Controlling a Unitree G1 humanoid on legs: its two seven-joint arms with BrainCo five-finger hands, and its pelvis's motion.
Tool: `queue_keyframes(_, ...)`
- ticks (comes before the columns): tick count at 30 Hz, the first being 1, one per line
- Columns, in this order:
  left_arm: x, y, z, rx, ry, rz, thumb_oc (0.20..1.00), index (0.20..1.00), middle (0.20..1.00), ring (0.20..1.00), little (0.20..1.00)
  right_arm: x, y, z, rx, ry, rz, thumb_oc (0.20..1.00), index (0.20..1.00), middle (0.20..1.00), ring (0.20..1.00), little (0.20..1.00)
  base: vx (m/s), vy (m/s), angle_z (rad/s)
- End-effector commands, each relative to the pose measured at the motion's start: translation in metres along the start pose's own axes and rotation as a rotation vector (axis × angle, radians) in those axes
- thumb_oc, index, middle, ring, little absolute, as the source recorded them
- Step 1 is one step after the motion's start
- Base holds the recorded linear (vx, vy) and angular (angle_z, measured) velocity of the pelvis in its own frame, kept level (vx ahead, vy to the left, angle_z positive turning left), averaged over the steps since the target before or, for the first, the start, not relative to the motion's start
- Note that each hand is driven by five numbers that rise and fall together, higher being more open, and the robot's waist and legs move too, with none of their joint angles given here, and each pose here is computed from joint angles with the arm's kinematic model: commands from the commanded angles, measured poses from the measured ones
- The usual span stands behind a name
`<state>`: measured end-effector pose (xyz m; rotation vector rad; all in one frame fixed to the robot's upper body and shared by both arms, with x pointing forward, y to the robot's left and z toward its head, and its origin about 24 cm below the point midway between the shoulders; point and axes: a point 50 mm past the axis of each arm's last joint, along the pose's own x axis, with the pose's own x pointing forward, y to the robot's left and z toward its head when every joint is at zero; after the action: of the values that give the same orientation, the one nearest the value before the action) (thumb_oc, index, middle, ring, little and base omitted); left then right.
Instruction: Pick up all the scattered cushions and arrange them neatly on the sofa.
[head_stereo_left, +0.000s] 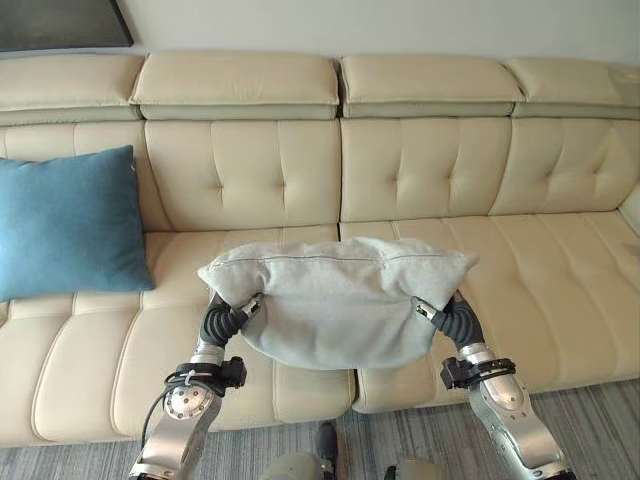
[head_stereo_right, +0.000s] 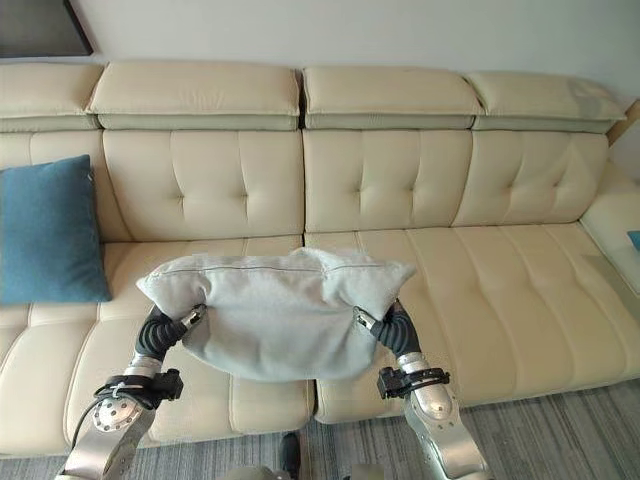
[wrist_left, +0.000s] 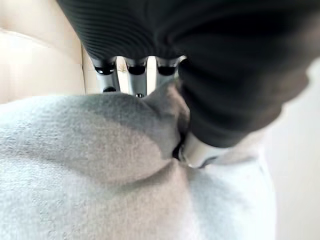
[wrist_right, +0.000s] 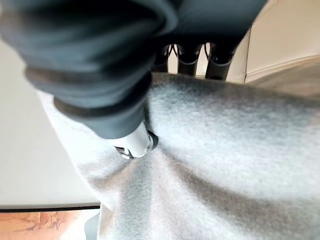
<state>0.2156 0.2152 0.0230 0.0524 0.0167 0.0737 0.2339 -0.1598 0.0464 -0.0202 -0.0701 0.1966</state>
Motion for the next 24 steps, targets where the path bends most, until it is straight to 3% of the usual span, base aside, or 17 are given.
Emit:
queue_keyframes(1,0.003,-0.007,0.028,0.007,-0.167,-0.061,0.200,0.200,0.200,0.200,0.200,0.010,0.003,0.043,0.016,-0.247,0.028,0.200,0.200,0.200,0.200,0.200,0.14,-0.137,0.33)
queue_keyframes(13,0.032,-0.026,0.043,-0.005,-0.241,0.003,0.200,0.200,0.200,0.200,0.200,0.041,0.015,0.054,-0.072,-0.281,0.047,0.200,0.200,0.200,0.200,0.200,0.15,-0.106,0.31)
queue_keyframes(17,0.086,-0.054,0.087,0.061,-0.399,0.028,0.200,0.200,0.200,0.200,0.200,0.088,0.023,0.083,-0.129,-0.385,-0.043,0.200,0.200,0.200,0.200,0.200,-0.14,-0.042,0.03)
queue_keyframes(18,0.111,-0.064,0.121,0.124,-0.503,0.033,0.200,0.200,0.200,0.200,0.200,0.113,0.029,0.107,-0.226,-0.448,-0.059,0.200,0.200,0.200,0.200,0.200,-0.32,-0.017,-0.06)
queue_keyframes(23,0.141,-0.058,0.167,0.223,-0.603,0.111,0.200,0.200,0.200,0.200,0.200,0.142,0.009,0.154,-0.385,-0.550,-0.196,0.200,0.200,0.200,0.200,0.200,-0.12,-0.005,-0.11)
queue_keyframes(24,0.144,-0.056,0.169,0.234,-0.595,0.116,0.542,0.542,0.542,0.542,0.542,0.145,0.006,0.156,-0.395,-0.550,-0.220,0.335,0.335,0.335,0.335,0.335,-0.04,0.007,-0.08)
